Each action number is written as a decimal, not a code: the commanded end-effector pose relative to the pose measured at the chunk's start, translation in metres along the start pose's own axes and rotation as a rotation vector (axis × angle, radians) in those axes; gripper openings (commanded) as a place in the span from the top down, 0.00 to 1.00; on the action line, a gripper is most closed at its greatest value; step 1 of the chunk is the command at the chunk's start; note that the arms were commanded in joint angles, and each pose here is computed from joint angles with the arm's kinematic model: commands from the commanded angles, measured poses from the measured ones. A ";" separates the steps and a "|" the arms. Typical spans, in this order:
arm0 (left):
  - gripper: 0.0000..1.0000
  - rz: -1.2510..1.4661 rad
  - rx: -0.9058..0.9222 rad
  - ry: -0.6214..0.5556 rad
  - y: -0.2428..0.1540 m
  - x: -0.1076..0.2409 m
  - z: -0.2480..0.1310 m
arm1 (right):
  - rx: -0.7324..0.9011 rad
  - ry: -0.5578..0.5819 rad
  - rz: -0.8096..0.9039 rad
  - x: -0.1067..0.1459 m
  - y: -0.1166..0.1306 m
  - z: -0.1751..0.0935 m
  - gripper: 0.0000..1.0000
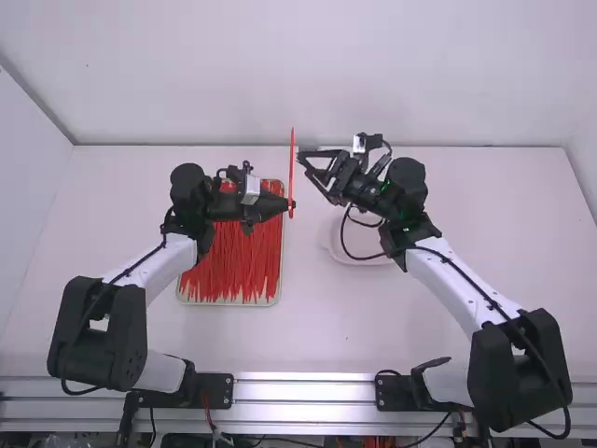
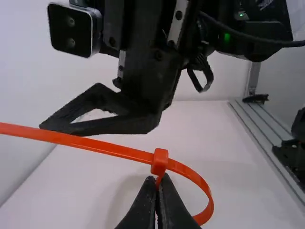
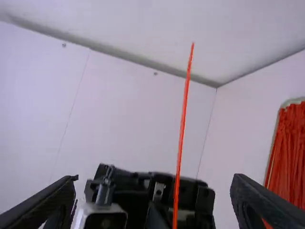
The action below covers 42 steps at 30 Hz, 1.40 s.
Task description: Fasten the cable tie
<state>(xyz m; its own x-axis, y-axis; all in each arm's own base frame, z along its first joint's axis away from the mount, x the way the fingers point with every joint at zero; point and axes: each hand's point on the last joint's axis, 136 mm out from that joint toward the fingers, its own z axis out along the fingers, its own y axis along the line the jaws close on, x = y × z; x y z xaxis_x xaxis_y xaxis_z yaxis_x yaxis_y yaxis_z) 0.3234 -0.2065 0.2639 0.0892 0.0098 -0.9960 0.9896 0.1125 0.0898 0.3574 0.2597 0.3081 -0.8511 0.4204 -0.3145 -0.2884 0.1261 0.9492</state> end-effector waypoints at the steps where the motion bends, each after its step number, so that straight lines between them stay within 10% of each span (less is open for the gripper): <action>1: 0.98 0.012 0.050 -0.009 -0.010 -0.006 -0.001 | -0.031 0.069 -0.014 0.010 0.013 0.000 0.12; 18: 0.98 0.049 0.111 -0.020 -0.021 -0.011 -0.002 | -0.049 0.281 0.041 0.057 0.015 0.003 0.22; 36: 0.98 0.054 0.135 -0.022 -0.025 -0.011 -0.002 | -0.067 0.327 0.036 0.064 0.018 0.000 1.00; 42: 0.98 0.050 0.134 -0.021 -0.025 -0.011 -0.002 | -0.070 0.331 0.032 0.065 0.018 0.000 1.00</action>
<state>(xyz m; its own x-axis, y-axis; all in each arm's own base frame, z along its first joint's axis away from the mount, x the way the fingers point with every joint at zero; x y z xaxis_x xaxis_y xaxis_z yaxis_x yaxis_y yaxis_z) 0.3018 -0.2074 0.2704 0.1360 -0.0078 -0.9907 0.9907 -0.0073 0.1361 0.2999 0.2890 0.2897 -0.9631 0.1202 -0.2406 -0.2329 0.0752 0.9696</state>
